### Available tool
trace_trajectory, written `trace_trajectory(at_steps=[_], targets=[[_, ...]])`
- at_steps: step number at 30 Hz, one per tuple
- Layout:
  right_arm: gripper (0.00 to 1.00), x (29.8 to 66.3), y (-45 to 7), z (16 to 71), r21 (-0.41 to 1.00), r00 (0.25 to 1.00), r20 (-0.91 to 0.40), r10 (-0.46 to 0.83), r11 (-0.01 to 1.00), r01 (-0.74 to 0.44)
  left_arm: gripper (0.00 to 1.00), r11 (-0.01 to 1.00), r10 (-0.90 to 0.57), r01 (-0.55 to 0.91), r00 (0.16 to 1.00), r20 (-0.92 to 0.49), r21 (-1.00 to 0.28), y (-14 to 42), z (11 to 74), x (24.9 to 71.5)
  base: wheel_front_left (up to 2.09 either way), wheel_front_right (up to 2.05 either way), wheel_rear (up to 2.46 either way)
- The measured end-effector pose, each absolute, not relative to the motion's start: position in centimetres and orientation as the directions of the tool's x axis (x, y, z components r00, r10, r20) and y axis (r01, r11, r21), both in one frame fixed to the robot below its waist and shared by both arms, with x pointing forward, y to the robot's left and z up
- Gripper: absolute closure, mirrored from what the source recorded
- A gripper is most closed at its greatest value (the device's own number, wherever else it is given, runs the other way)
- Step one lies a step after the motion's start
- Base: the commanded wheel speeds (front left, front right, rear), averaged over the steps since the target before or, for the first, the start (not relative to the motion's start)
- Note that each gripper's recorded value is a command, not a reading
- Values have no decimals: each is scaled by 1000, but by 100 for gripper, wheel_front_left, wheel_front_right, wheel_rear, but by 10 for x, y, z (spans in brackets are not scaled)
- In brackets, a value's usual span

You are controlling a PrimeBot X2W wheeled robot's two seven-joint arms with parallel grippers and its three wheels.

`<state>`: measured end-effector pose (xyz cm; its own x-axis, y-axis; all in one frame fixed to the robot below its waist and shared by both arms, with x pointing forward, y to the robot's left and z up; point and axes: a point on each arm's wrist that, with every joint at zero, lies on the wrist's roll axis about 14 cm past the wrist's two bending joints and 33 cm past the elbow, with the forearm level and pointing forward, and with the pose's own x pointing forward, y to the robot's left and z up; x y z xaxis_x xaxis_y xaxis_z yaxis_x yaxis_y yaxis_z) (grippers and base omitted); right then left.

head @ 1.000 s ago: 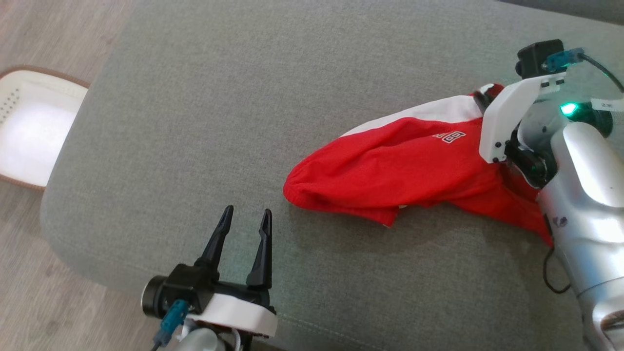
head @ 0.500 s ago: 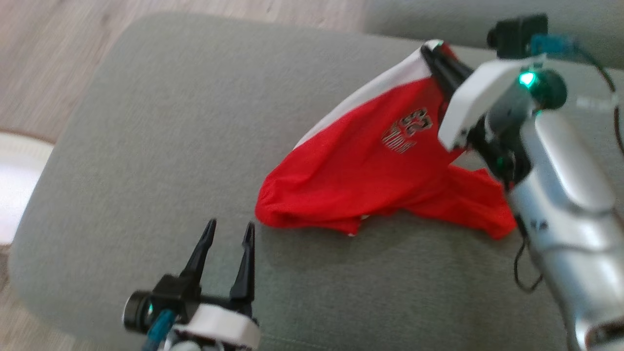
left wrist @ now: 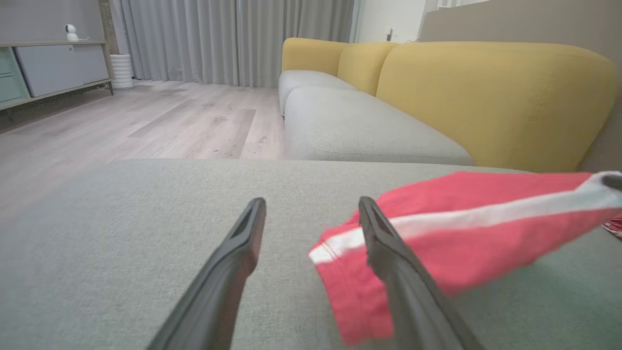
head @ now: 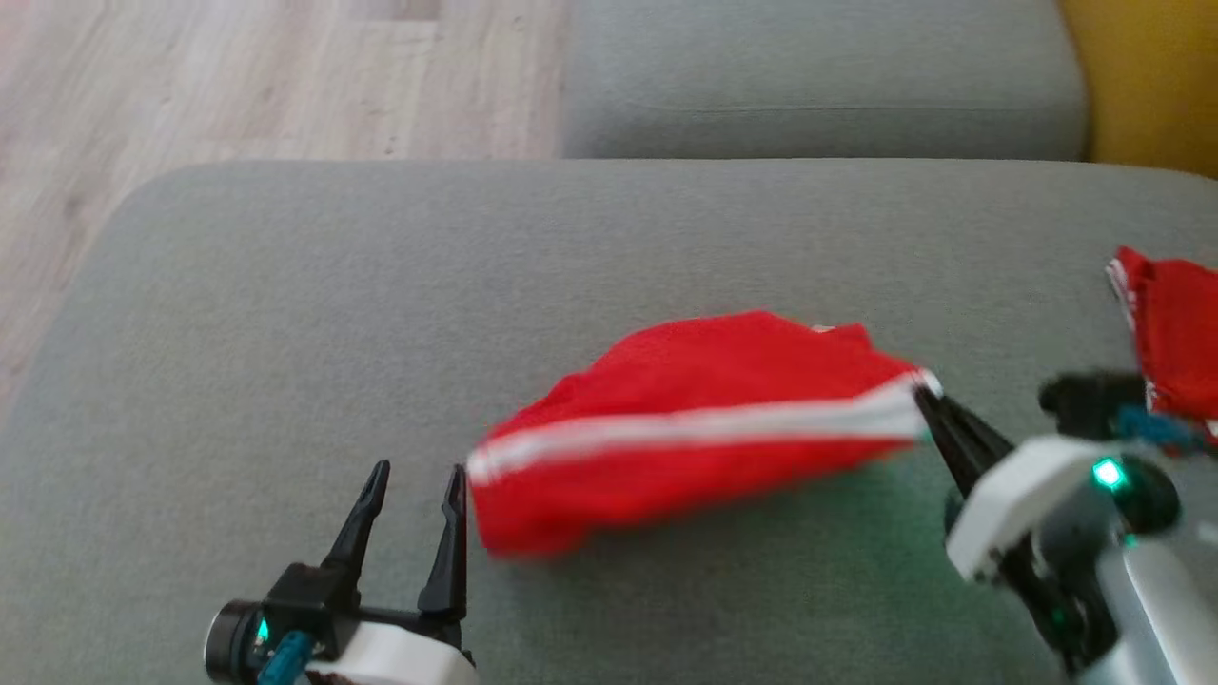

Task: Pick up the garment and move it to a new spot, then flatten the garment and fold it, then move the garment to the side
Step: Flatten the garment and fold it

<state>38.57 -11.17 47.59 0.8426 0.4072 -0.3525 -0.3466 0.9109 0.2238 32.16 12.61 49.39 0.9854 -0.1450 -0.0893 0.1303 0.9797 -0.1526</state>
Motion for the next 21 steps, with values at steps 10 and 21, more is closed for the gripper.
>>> trace_trajectory(at_steps=[10, 21], targets=[[85, 371, -128, 445, 268, 867, -389, 310, 939, -216, 0, 977, -162, 142, 980, -116, -162, 122, 488, 322, 0, 0, 0], [0, 371, -153, 426, 157, 887, -407, 216, 974, -165, 0, 977, -160, 133, 975, -157, -168, 123, 475, 318, 0, 0, 0]])
